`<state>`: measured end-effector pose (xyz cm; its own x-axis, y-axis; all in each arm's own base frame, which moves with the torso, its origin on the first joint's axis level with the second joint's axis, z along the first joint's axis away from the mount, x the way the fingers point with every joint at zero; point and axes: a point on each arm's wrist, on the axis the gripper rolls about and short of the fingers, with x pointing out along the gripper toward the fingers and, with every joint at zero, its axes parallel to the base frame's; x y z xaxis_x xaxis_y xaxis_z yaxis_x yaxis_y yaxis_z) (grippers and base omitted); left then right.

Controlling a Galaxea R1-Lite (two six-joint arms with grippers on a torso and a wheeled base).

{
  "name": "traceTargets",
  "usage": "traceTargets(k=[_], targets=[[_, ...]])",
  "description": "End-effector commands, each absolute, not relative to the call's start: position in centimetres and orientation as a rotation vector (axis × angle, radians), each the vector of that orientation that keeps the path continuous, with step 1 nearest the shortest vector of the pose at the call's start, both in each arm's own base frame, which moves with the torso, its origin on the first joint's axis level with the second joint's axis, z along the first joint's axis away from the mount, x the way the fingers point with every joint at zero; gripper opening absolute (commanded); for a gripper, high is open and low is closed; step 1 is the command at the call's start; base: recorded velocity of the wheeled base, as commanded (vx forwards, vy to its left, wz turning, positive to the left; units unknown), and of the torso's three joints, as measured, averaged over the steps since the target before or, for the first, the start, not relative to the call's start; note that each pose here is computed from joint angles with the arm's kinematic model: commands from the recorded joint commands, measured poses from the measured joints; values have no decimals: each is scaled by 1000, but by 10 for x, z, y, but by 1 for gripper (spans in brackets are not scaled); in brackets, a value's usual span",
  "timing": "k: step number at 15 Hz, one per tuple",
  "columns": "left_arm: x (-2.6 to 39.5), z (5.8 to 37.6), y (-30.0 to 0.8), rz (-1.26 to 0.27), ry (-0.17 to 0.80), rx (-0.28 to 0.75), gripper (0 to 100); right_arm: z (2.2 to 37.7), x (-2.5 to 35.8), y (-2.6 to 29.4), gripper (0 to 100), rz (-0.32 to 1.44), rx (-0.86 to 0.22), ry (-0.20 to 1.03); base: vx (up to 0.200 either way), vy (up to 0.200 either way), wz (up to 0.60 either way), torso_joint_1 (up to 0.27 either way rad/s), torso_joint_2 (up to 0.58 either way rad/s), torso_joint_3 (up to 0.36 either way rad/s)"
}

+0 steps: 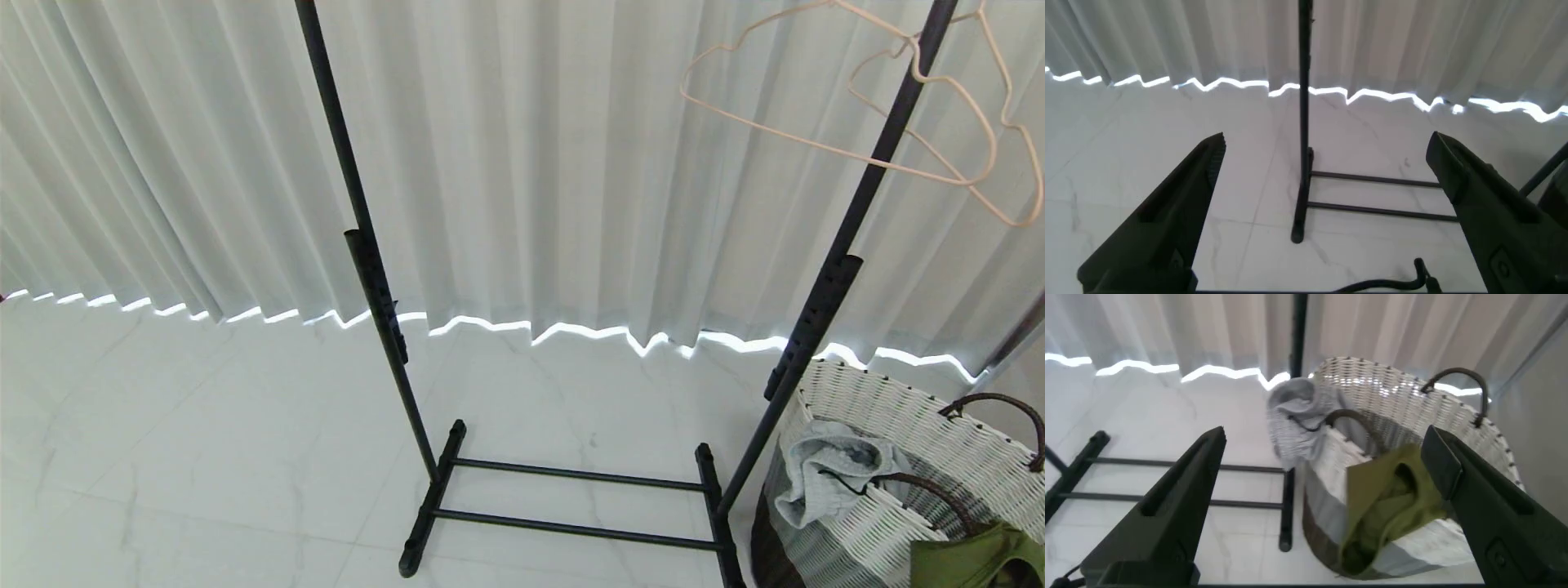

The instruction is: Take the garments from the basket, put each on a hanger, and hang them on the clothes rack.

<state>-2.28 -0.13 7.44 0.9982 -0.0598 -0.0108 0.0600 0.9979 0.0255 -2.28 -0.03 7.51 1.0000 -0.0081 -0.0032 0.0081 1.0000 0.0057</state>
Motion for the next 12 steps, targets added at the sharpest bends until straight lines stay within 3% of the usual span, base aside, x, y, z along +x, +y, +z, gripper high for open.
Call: traceTargets(k=[1,9,12], targets=[[-23,74,-1,-60,11,26,100,75,-23,0,100,-8,6,5,0,-200,0,-2,-2,2],[-23,74,-1,-60,12,24,100,75,-23,0,100,-8,6,5,0,-200,0,2,3,4],[-23,74,-1,-60,12,24,100,75,-23,0,100,-8,6,5,0,0,0,0,0,0]])
